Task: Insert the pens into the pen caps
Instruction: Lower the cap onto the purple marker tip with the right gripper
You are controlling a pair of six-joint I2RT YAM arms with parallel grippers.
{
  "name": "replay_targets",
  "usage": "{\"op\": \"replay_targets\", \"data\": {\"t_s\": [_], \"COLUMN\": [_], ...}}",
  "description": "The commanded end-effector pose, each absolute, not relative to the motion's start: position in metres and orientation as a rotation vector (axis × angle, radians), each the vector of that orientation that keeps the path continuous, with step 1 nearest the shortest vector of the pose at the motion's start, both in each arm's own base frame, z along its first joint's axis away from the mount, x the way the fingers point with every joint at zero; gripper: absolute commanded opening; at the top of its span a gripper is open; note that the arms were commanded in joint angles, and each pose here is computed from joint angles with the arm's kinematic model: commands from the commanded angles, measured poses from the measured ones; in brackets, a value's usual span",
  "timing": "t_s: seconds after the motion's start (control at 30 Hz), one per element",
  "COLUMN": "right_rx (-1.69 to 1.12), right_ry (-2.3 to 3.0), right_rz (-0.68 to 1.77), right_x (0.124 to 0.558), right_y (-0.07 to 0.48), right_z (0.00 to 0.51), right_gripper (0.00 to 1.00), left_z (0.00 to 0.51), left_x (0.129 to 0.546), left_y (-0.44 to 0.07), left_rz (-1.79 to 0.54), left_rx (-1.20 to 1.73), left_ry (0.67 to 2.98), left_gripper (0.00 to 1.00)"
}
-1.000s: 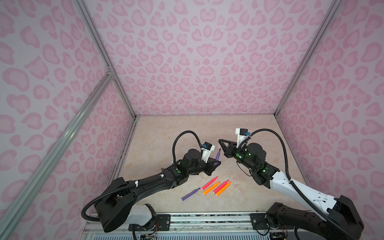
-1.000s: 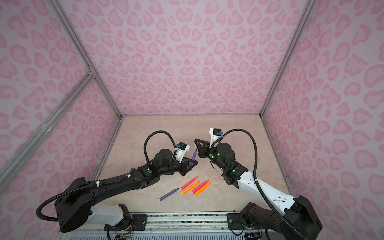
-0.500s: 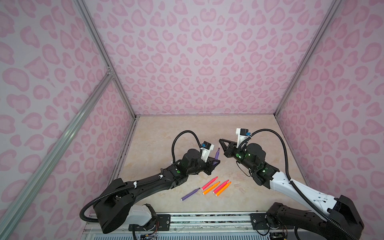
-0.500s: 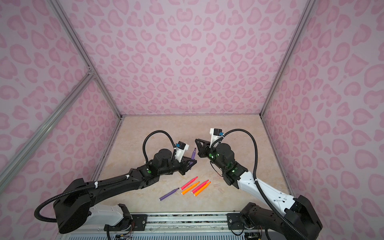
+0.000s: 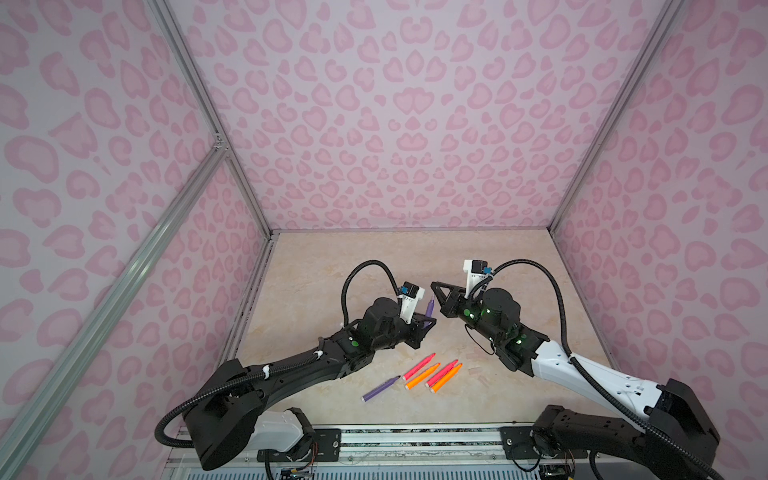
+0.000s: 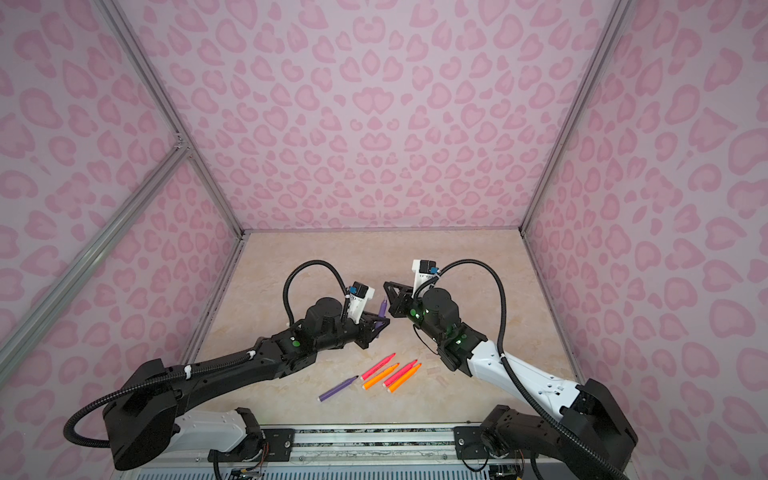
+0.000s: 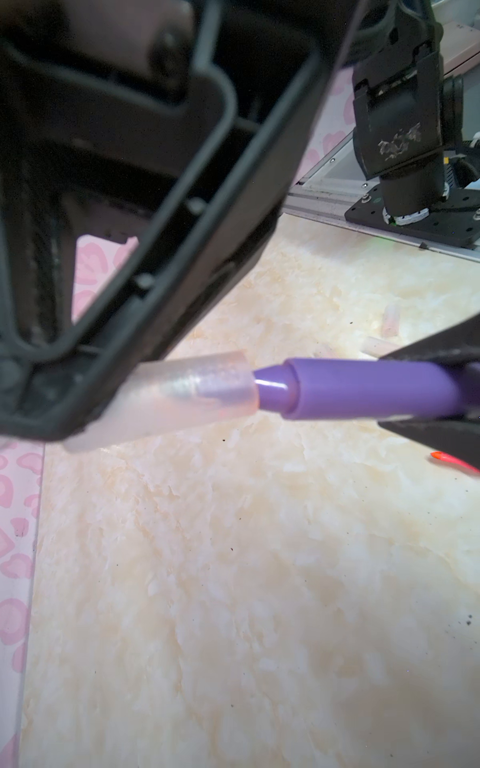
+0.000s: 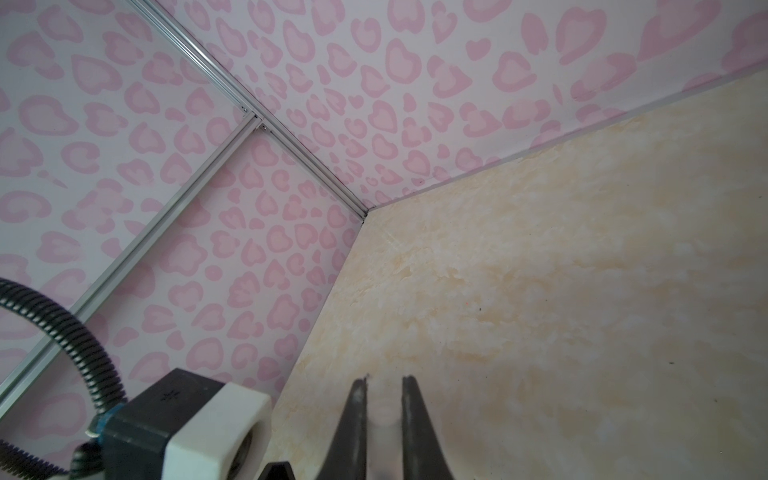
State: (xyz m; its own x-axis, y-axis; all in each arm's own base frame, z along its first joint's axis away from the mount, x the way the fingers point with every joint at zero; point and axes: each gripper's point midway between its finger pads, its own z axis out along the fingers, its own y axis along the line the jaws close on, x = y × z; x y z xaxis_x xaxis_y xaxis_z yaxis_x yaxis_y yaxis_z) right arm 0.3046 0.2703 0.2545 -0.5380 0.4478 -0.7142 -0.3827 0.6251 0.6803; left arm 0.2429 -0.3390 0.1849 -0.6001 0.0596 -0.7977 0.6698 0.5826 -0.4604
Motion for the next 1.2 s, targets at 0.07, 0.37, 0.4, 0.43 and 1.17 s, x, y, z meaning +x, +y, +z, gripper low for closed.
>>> {"op": "replay_targets", "data": {"t_s": [0.07,0.37,0.4,0.43,1.17], "right_rx": [0.069,0.091,0.095,0.101,0.082], "right_ry": [1.881,1.823,1.812,1.798,1.81], "right_rz": [1.008,1.034,1.043,1.057,1.002], "right_x": [0.302,0.295,0.293,0.291,0.287], "right_y": [0.28,0.275,0.273,0.272,0.27], "right_z": [0.241,0.255,0.257,0.258,0.257], "right_gripper": [0.07,0.06,0.06,0.07,0.85], "left_z": [0.214,0.216,0.216,0.217,0.219], "left_x": [0.246,0.255,0.256,0.256,0.253], "left_y": [-0.336,-0.323,-0.322,-0.321,-0.318], "left_rz": [-1.002,-0.978,-0.982,-0.986,-0.973], "left_rx": [0.577,0.49,0.486,0.484,0.51], "left_ry": [1.932,1.953,1.953,1.951,1.932], "left_gripper": [0.04,0.04,0.04,0.04,0.04]}}
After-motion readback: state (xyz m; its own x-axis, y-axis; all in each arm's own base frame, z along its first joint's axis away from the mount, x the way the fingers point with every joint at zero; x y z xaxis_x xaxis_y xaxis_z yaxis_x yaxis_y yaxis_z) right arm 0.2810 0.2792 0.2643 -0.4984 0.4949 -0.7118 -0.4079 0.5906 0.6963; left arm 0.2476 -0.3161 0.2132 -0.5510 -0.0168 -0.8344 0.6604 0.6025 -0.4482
